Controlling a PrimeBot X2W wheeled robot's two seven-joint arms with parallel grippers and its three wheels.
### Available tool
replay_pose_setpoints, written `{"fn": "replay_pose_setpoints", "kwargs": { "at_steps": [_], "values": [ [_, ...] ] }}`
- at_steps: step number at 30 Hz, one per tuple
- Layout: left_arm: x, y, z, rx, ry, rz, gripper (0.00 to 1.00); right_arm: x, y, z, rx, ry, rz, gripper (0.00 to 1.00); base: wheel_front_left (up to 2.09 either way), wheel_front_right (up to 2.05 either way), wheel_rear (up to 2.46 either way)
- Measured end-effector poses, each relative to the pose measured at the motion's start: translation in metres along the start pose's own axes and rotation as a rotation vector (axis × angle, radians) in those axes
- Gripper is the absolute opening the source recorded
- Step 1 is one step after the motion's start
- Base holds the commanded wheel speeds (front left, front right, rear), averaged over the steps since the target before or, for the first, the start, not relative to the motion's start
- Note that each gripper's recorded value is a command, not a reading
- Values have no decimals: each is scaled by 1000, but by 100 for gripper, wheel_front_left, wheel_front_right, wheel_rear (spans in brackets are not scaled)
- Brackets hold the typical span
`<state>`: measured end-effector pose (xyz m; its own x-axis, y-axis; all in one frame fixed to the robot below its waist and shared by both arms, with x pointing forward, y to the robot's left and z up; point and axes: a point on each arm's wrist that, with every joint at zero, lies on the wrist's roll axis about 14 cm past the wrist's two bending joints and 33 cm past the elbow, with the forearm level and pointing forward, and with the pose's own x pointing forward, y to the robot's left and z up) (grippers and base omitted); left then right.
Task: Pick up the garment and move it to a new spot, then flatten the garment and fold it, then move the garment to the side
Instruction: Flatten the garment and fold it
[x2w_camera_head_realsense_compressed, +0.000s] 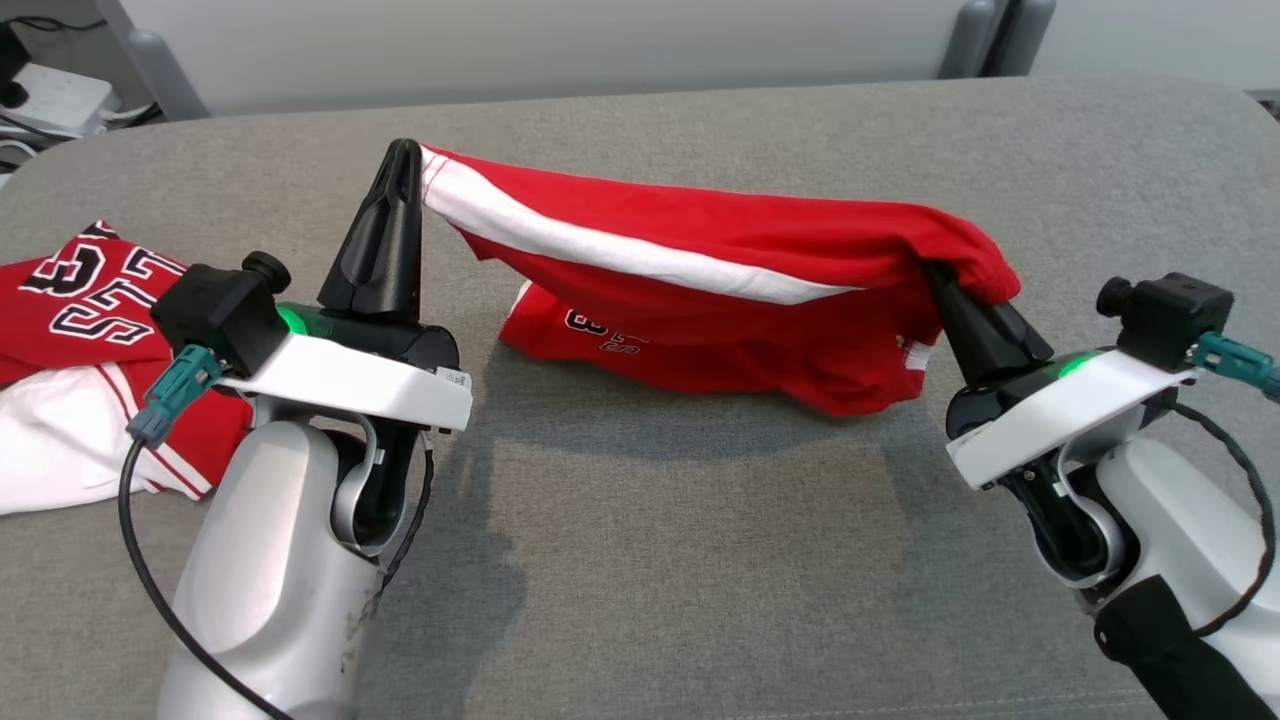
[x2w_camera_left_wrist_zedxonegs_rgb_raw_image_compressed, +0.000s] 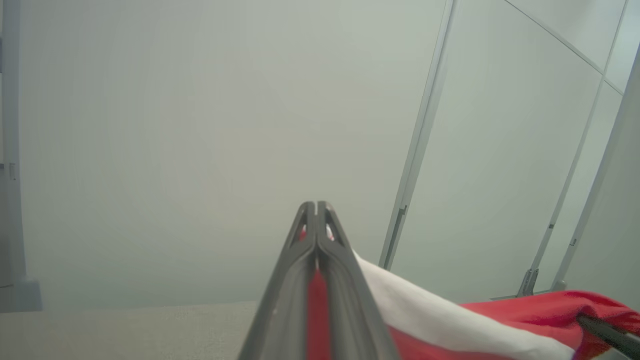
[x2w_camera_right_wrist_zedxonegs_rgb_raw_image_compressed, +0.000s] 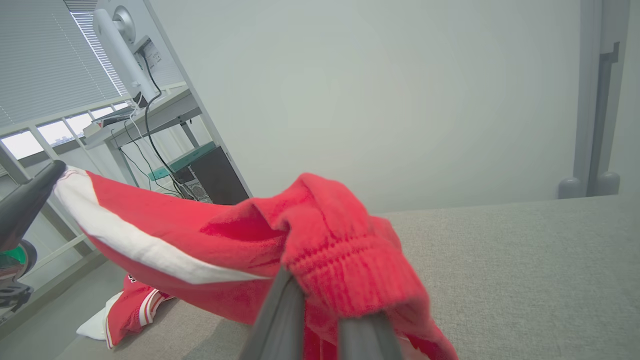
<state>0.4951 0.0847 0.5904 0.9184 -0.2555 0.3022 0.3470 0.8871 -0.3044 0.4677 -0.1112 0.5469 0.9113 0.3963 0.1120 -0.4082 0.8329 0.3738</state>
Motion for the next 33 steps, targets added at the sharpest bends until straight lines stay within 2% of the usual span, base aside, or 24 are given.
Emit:
{"fn": "replay_pose_setpoints", "kwargs": {
  "at_steps": [3, 6, 8, 14, 18, 20, 21, 22, 23, 28, 33],
  "values": [
    [-2, -7, 24, 32, -67, -21, 0, 2, 6, 18, -4, -49, 23, 0, 0, 0, 0],
    [-5, -6, 28, 55, -77, -22, 0, 6, 7, 22, 5, -66, 26, 0, 0, 0, 0],
    [-7, 1, 12, 57, -31, 0, 0, 7, 0, 10, 7, -33, 8, 0, 0, 0, 0],
    [-23, 31, -74, 40, 229, 81, 0, 10, -34, -62, 31, 204, -94, 0, 0, 0, 0],
    [-17, 44, -101, 47, 307, 98, 0, 28, -43, -77, 37, 260, -114, 0, 0, 0, 0],
    [2, 50, -114, 56, 334, 92, 0, 50, -57, -83, 36, 278, -141, 0, 0, 0, 0],
    [8, 51, -119, 60, 342, 89, 0, 56, -64, -85, 45, 282, -160, 7, 0, 0, 0],
    [12, 53, -124, 61, 351, 88, 0, 61, -72, -89, 48, 295, -183, 47, 0, 0, 0],
    [16, 55, -129, 62, 362, 88, 0, 65, -81, -94, 43, 310, -202, 100, 0, 0, 0],
    [20, 66, -152, 60, 406, 100, 0, 81, -117, -92, 43, 264, -298, 100, 0, 0, 0],
    [24, 61, -155, 39, 399, 89, 0, 73, -139, -81, 0, 233, -348, 100, 0, 0, 0]
  ]
}}
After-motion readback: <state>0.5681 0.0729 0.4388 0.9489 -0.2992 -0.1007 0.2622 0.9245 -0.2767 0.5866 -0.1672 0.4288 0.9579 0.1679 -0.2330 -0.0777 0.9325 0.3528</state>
